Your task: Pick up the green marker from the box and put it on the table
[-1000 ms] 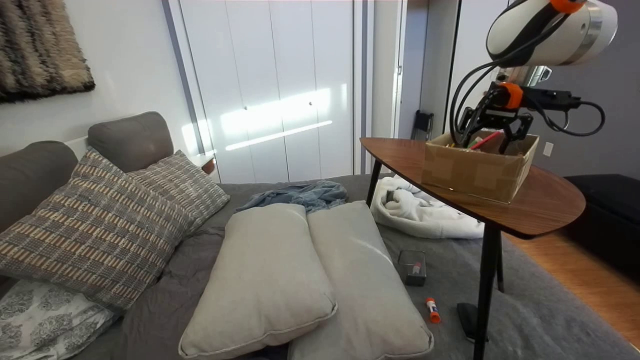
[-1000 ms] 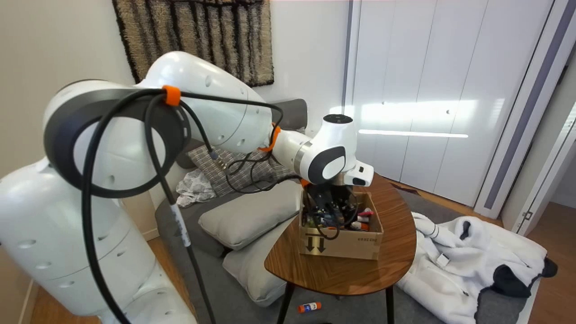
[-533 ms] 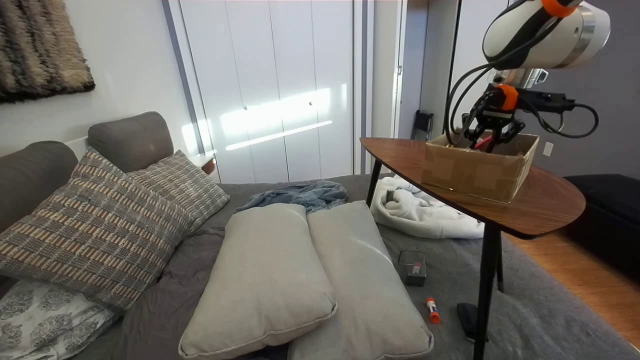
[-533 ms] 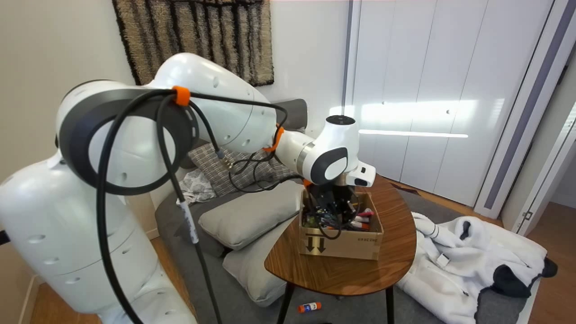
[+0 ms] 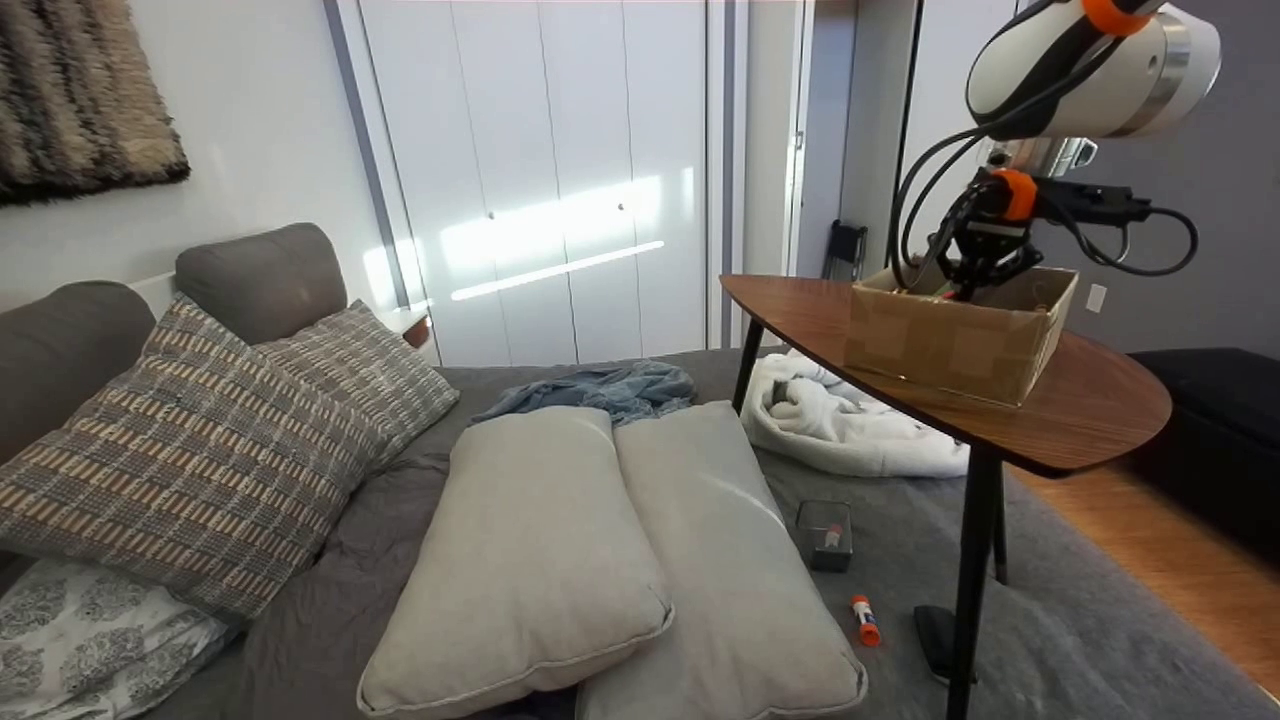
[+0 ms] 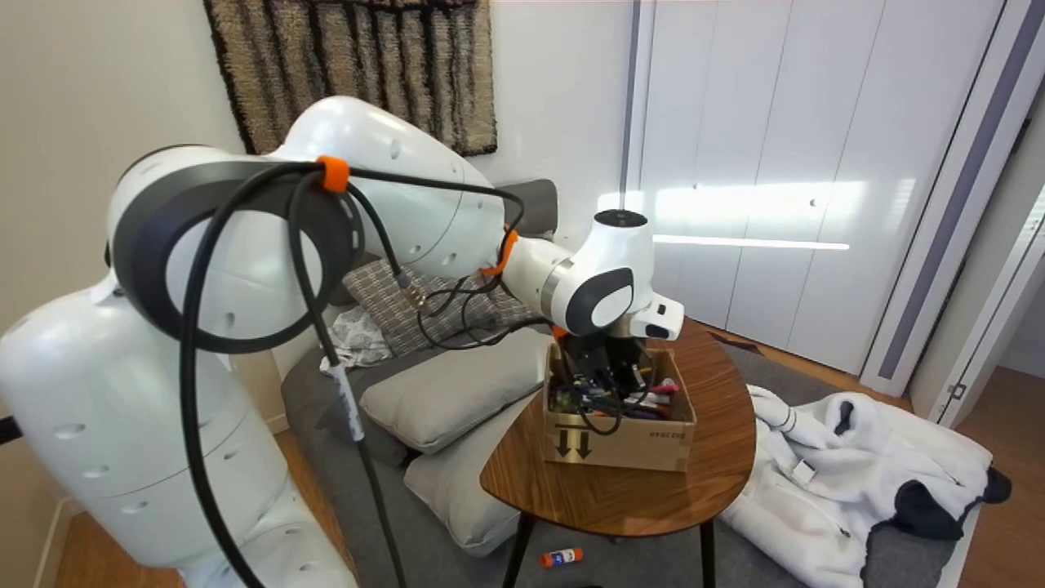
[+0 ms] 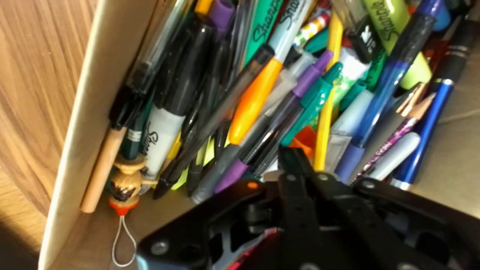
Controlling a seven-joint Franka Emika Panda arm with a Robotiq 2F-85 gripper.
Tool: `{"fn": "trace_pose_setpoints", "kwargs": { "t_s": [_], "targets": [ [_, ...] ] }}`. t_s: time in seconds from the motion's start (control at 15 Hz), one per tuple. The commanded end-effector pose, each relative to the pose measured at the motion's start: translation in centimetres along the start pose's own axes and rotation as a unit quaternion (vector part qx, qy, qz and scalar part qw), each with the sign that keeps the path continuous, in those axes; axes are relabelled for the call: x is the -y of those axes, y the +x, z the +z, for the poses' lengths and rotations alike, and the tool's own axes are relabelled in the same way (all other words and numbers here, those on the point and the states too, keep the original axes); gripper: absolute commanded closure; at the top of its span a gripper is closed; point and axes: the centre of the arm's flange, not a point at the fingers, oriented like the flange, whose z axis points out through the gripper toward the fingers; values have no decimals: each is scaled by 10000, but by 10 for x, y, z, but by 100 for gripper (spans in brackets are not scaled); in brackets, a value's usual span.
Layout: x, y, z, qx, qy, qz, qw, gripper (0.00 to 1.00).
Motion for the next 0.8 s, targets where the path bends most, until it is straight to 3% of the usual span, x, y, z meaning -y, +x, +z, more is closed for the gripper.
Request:
{"fn": "trace_pose_setpoints", "kwargs": {
  "t_s": [0.0,0.07,0.13,0.67,0.73],
  "targets": [
    [3,0,-5,31,-7,37,10000,100],
    [2,0,-7,30,-30,30,10000,100],
    [2,-1,-9,47,-49,31,10000,80],
    [2,-6,-3,182,-323,-162,9992,26],
    [2,-6,0,201,-359,-181,9990,37]
  ]
}}
